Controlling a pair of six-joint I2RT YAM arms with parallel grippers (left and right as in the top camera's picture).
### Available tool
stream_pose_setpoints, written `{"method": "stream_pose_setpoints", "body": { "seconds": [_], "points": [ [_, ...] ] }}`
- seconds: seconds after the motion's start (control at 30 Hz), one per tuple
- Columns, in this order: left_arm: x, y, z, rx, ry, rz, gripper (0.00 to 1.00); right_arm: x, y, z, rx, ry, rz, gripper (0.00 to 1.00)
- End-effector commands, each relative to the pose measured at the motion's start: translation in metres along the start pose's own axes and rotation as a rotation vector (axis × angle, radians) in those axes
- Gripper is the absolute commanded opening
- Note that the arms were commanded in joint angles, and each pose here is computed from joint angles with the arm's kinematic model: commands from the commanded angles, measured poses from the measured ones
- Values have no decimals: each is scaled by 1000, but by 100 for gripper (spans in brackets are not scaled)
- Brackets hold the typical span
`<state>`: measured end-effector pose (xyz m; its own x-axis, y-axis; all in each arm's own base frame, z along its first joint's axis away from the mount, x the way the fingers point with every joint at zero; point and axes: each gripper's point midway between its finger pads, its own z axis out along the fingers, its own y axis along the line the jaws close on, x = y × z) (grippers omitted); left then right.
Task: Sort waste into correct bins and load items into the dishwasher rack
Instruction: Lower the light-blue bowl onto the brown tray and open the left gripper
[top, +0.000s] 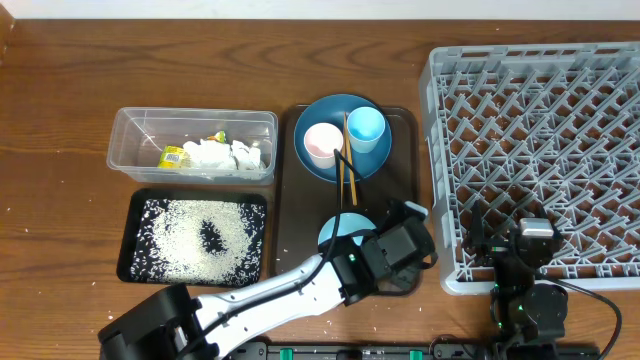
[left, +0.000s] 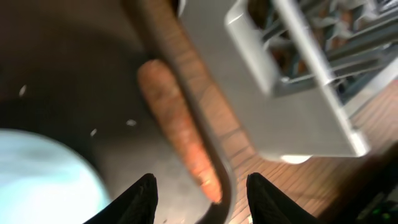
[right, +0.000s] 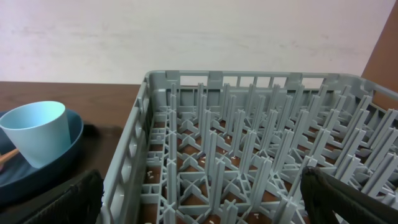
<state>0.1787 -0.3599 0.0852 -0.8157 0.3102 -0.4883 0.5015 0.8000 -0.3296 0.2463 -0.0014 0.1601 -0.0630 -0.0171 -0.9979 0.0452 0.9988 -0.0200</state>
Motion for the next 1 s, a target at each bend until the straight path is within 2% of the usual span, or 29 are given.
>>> {"method": "stream_pose_setpoints", "body": {
  "seconds": [0.0, 0.23, 0.97],
  "points": [
    [-15, -12, -6, 20, -59, -16, 49, 1, -2, 0, 11, 4, -5, 99],
    [-20, -2, 1, -36, -96, -103, 49, 1, -2, 0, 11, 4, -5, 99],
    [-5, 6, 56, -67, -64, -98, 49, 1, -2, 0, 11, 4, -5, 99]
  ]
}}
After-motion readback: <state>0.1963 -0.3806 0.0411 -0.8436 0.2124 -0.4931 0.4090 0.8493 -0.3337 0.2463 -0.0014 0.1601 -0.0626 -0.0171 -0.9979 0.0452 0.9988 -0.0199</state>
